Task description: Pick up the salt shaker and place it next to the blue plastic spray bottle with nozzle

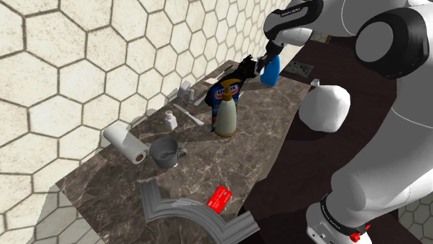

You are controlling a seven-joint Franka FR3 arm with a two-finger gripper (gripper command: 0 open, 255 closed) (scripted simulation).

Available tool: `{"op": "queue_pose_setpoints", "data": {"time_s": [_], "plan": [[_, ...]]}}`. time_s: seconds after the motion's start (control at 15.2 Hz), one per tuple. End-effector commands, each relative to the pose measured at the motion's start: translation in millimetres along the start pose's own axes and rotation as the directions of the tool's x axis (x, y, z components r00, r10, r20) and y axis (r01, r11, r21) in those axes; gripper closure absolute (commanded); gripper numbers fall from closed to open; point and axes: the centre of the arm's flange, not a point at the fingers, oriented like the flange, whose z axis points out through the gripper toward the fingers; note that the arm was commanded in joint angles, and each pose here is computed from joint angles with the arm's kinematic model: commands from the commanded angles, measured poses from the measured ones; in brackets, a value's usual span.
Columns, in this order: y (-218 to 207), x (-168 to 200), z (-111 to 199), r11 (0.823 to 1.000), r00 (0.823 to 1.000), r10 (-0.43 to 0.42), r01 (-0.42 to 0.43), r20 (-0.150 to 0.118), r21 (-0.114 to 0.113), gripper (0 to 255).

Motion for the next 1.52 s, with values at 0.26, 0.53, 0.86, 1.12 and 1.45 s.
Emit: {"op": "queue_pose_setpoints", "data": {"time_s": [0.26,0.53,0.86,1.12,1.45], "plan": [[1,-11,30,1.0,1.0,0.0,0.0,0.0,0.0,255],[1,-18,50,1.0,1.0,0.0,0.0,0.0,0.0,255],[2,-27,74,1.0,1.0,0.0,0.0,0.0,0.0,255],[2,-35,94,1.0,1.0,0.0,0.0,0.0,0.0,255],[3,-39,107,1.0,1.0,0.0,0.0,0.0,0.0,255]]}}
